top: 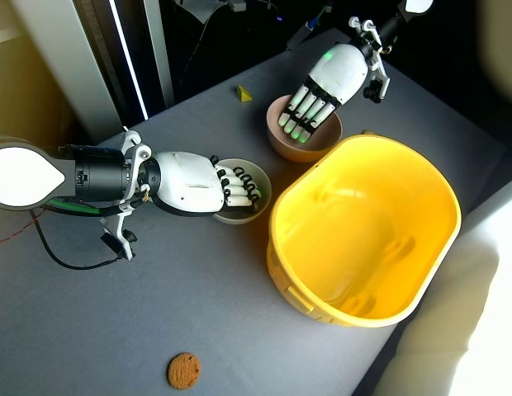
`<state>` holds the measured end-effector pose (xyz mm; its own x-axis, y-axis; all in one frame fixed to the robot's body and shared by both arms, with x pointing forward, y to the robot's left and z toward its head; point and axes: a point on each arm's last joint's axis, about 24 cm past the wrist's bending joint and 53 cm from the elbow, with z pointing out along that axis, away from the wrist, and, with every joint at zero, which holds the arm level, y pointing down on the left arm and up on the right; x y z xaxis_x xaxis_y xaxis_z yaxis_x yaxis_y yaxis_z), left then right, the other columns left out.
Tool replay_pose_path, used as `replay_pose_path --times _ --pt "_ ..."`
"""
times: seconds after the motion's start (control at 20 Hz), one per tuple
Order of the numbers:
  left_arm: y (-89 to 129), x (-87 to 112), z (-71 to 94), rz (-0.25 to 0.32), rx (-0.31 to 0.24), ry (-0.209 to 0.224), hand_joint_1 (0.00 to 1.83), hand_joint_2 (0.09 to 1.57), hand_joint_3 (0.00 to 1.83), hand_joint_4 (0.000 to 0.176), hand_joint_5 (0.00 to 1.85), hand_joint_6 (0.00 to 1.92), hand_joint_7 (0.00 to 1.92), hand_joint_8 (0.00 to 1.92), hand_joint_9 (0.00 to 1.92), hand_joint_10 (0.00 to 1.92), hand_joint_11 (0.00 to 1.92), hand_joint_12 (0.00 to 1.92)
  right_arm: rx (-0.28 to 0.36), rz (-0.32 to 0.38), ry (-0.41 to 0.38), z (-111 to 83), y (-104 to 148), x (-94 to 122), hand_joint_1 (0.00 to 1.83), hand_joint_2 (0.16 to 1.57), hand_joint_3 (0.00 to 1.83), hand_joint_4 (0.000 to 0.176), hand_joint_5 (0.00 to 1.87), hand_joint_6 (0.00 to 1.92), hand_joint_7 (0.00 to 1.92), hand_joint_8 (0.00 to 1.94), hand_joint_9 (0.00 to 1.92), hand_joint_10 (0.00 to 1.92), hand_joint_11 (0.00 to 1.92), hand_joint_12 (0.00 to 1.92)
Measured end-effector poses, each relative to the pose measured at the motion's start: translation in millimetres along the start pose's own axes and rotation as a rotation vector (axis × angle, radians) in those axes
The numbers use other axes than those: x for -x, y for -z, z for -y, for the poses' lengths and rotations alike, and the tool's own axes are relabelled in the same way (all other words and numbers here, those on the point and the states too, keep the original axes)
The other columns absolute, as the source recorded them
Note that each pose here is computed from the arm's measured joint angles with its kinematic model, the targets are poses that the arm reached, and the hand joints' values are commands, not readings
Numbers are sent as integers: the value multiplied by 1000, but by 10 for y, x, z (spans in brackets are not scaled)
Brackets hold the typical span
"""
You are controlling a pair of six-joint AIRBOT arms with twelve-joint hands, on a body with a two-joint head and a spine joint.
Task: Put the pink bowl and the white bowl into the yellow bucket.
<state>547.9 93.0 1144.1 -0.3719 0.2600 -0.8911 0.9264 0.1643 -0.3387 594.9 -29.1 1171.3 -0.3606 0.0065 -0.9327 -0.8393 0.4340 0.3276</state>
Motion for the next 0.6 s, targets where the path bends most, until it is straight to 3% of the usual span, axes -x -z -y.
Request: replay_pose_path --times 0.05,0.1,0.15,0.2,0.3,0.35,0.4,0.5,0.55,0.6 --pt "0 -3 -4 -1 2 -1 1218 1171 0 0 847 997 901 754 879 12 599 556 0 1 -1 1 0 2 1347 1138 8 0 643 24 652 22 595 80 93 1325" --pt "-7 3 5 2 0 0 1349 1167 0 0 841 1246 897 1059 780 1226 738 548 2 3 -4 -4 0 6 1454 1131 0 0 779 43 830 40 802 116 371 1248" --pt "-11 5 18 2 -5 -1 1349 1167 0 0 841 1246 897 1059 780 1226 738 548 6 6 -7 -14 0 14 1454 1131 0 0 779 43 830 40 802 116 371 1248" --pt "-30 6 52 4 -15 -1 1371 1125 0 0 870 1118 962 1004 918 1129 816 616 14 11 -10 -34 0 27 1474 1190 0 0 717 1251 809 1059 743 1273 662 1735" --pt "-39 6 74 5 -22 1 1377 1111 0 0 888 1058 1004 959 947 1096 843 654 27 18 -15 -63 2 44 1480 1169 0 0 767 1217 869 1021 814 1212 685 1711" --pt "-39 4 84 5 -26 2 1382 1098 0 0 907 1007 1067 870 953 1089 845 777 34 19 -12 -80 7 48 1494 1097 0 0 912 1011 1012 835 1020 918 757 1569" --pt "-39 7 85 6 -27 3 1387 1081 0 0 951 932 1105 789 985 1067 873 811 39 21 -11 -90 13 55 1495 1079 0 0 973 940 1047 773 1059 836 781 1535" --pt "-41 21 93 12 -30 6 1386 1081 0 0 966 889 1118 836 951 1068 813 891 48 26 -12 -110 18 69 1499 1054 0 0 1022 851 1100 713 1107 728 873 1447" --pt "-41 21 93 12 -30 5 1383 1089 2 0 958 904 1104 850 919 1134 766 994 51 28 -13 -115 18 74 1489 1107 0 0 887 1007 973 871 988 909 782 1538" --pt "-41 21 92 12 -29 5 1374 1130 0 0 908 848 984 1229 869 1145 752 1076 56 29 -12 -129 20 77 1485 1129 1 0 845 1060 928 931 933 1011 720 1607"
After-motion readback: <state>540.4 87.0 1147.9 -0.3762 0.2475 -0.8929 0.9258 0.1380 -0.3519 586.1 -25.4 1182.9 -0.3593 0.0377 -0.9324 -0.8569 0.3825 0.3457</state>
